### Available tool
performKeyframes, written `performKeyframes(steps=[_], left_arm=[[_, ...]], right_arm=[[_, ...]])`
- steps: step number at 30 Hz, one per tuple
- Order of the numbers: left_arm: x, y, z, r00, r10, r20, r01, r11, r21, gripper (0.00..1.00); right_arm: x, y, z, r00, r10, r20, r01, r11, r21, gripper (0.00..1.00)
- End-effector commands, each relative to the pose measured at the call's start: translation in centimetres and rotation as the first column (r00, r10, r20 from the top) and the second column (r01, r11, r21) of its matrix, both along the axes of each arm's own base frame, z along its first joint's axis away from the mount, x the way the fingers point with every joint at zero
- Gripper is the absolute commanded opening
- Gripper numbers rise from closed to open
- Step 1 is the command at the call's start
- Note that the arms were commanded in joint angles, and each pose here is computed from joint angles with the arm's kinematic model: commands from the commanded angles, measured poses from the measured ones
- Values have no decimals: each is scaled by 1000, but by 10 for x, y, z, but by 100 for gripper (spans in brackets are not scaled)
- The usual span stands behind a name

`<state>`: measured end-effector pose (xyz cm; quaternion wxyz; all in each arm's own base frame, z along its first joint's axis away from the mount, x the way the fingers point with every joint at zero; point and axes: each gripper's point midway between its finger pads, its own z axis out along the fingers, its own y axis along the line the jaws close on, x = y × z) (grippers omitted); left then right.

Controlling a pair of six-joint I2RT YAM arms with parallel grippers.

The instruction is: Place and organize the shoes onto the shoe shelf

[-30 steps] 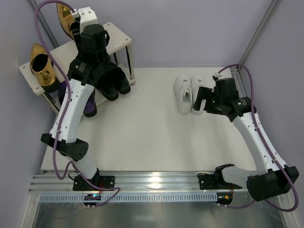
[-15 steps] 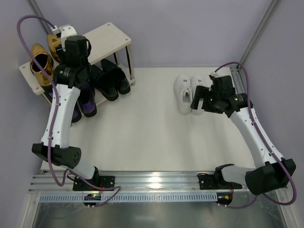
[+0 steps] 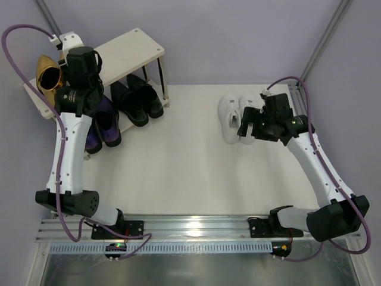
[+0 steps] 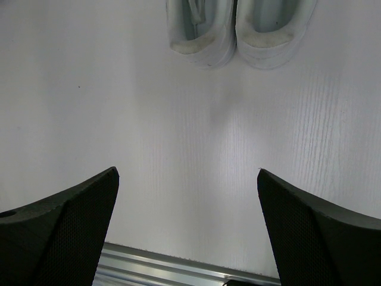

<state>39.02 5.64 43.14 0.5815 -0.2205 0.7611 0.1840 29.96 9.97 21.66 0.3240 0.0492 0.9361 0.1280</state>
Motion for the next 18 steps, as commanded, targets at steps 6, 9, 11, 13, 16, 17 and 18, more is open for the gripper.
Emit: performKeyframes(steps=[6,9,11,13,16,17,18], left_arm=[[-2,10,23,995,3,104,0,1000,-27,58],[5,-2,39,983,-61,176,73,995,-62,71],[8,-11,56,968,-105,230,125,990,-73,76],[13,-22,66,951,-162,263,191,978,-88,83],[19,-43,83,912,-251,325,301,947,-111,91],[20,-49,86,898,-278,342,335,934,-120,95],[22,-60,89,876,-319,361,385,914,-126,96]], right_arm=[[7,4,16,998,15,55,-16,1000,11,98],[9,3,20,997,3,77,-4,1000,11,98],[13,1,23,995,-14,99,12,1000,15,98],[16,0,28,991,-26,128,24,1000,17,98],[19,-2,26,989,-42,142,40,999,17,97],[20,-2,24,989,-43,144,42,999,17,97],[20,-9,15,988,-68,136,70,998,-8,98]])
